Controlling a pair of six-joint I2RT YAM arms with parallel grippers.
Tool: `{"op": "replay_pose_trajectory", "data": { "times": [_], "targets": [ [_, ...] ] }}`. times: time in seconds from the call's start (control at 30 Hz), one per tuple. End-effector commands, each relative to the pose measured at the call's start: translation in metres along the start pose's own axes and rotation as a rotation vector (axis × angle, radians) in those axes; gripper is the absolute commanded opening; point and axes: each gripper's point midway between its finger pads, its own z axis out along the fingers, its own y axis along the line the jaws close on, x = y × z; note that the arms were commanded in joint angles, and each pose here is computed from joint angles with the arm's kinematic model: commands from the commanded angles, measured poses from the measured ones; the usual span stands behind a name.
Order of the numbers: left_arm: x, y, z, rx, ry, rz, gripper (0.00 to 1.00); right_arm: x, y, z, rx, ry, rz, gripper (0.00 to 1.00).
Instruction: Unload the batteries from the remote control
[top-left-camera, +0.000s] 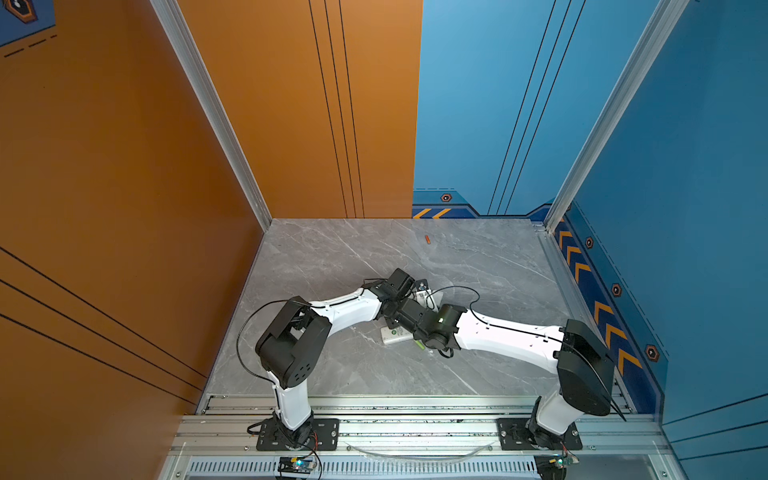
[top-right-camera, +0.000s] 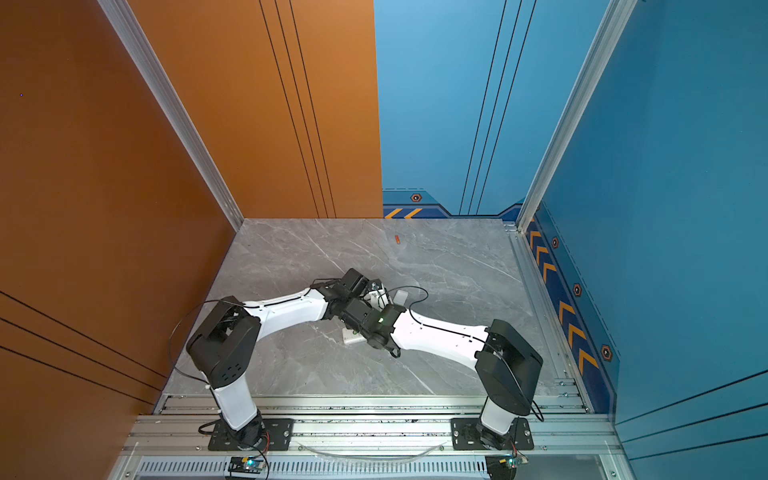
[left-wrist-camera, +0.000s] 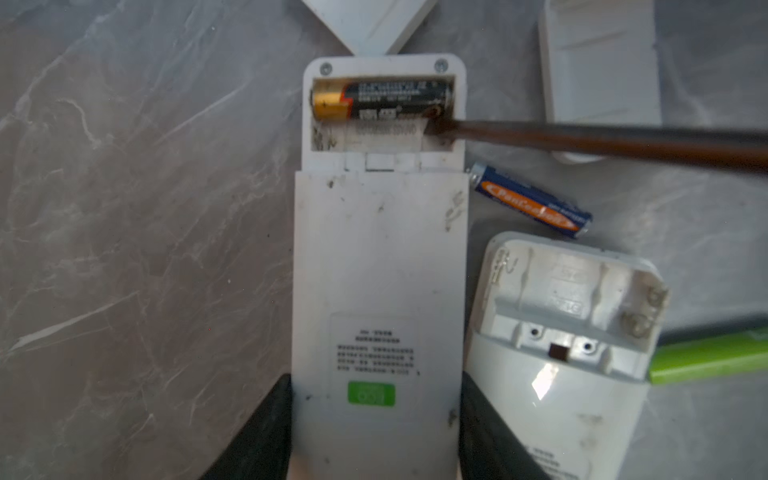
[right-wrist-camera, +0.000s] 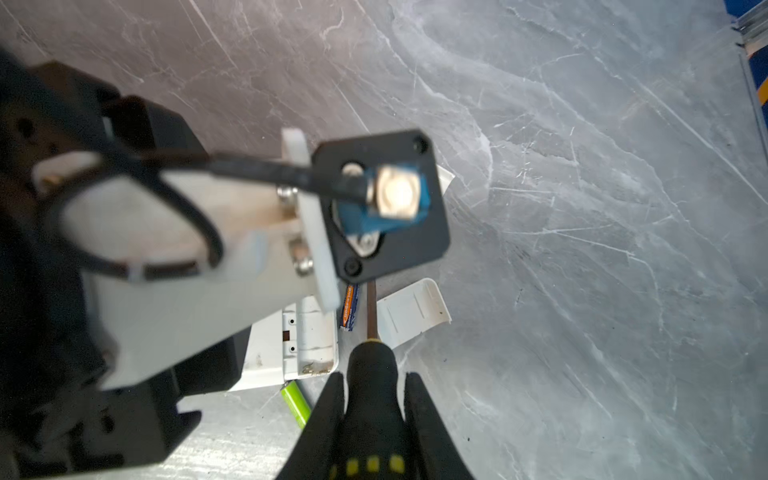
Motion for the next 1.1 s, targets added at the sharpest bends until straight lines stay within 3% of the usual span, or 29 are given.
{"op": "replay_pose_trajectory", "data": {
  "times": [0.0,0.3,0.9,1.07],
  "targets": [
    [0.018,0.003,0.001,0.003,0.085,-0.034,0.31,-0.001,-0.048,0.0,0.198,-0.104,0.0,0.0],
    [0.02,-0.002,0.006,0.041,0.103,-0.046,0.3,0.021,-0.046,0.015,0.169,-0.115,0.072,0.0],
    [0.027,-0.004,0.011,0.07,0.127,-0.089,0.28,0.022,-0.038,0.021,-0.126,-0.238,0.346,0.0],
    [0.026,-0.005,0.012,0.078,0.122,-0.098,0.28,0.028,-0.043,0.025,-0.145,-0.265,0.376,0.0]
  ]
}}
